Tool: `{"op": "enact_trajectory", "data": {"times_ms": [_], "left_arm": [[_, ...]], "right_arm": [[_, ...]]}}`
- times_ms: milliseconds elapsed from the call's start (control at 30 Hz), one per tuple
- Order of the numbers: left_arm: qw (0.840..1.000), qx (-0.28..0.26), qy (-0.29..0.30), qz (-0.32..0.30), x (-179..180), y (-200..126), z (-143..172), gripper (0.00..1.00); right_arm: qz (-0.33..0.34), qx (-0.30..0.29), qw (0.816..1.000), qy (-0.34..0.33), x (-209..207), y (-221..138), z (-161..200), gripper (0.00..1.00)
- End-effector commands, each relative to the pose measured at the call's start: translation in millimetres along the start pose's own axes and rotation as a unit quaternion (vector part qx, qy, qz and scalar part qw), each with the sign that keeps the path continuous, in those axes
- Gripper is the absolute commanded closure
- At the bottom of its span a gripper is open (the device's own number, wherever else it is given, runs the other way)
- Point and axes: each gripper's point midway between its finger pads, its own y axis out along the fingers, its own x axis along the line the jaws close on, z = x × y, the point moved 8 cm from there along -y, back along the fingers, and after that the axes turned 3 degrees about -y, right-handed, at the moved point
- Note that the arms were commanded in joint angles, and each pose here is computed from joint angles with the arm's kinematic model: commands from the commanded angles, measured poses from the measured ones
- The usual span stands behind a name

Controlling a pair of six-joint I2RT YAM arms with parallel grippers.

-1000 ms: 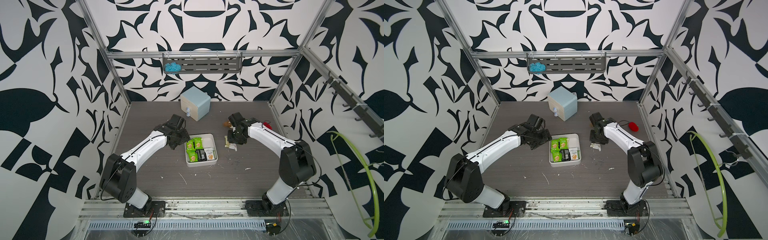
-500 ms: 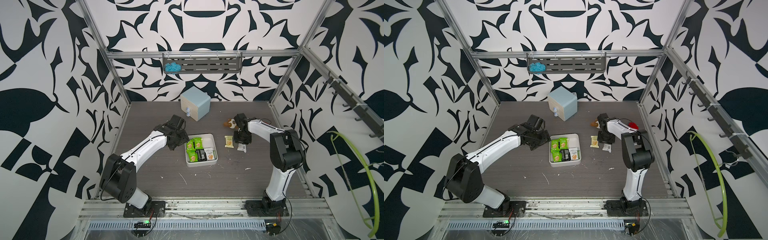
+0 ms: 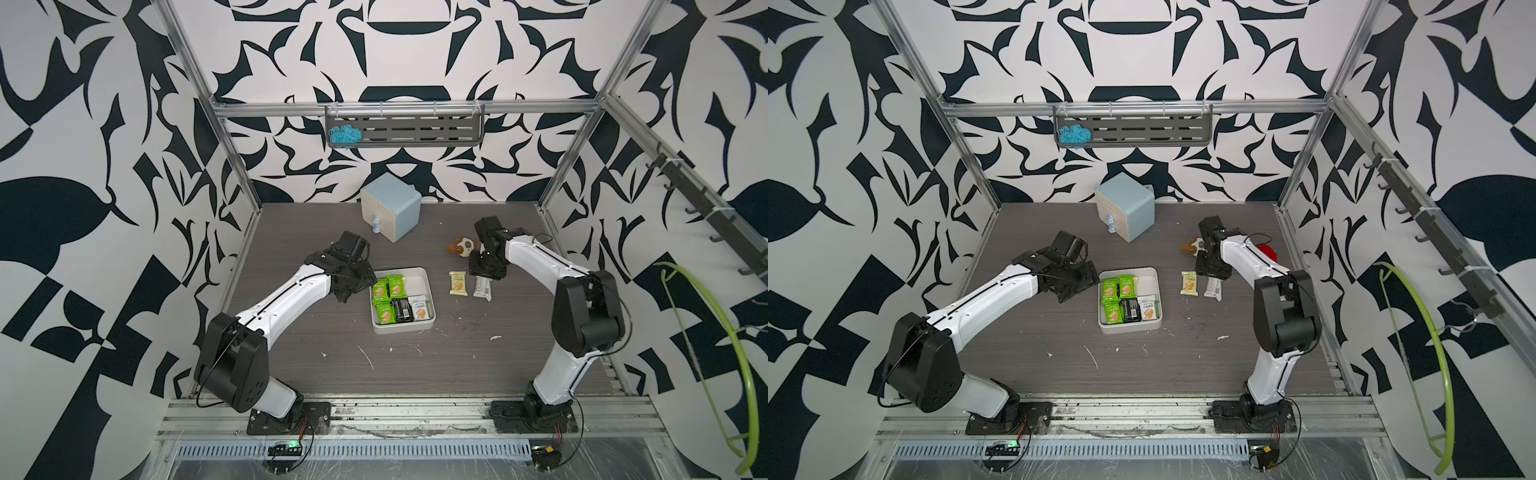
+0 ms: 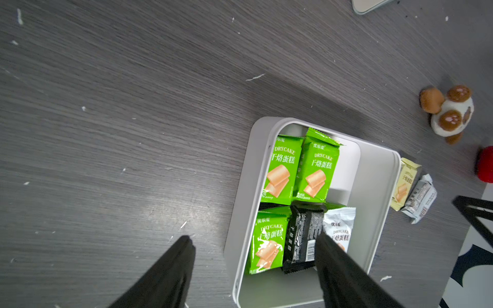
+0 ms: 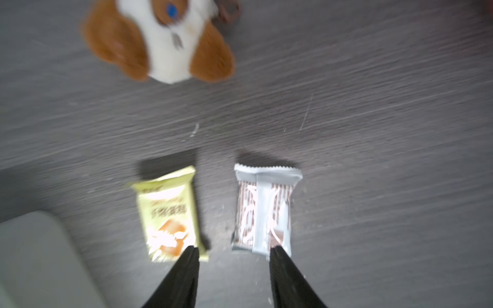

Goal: Take the cookies out of the storage box
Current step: Place the cookie at the center of the board, then pick up the cookie from the storage box.

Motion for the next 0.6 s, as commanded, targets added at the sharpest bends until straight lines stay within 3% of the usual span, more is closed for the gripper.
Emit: {"op": "enact_trajectory", "data": {"times_ms": [0,200,567], "left_arm": [[1.000,0.001,0.000,0.003,3.6,-0.1,3.7,0.22],[1.000,0.003,0.012,0.007,4.7,0.8,5.6,0.22],[1.000,0.005,0.017,0.006,23.7,1.2,19.3,0.20]], "right_arm": [[-0.039,-0.003,0.999,0.000,13.3,-25.6,17.6,0.51],[-0.092,-0.007,0.995,-0.046,62.7,-46.3,53.7,0.52],[-0.118,0.025,0.984,-0.133,139.2,-50.3,110.3,0.45]]}}
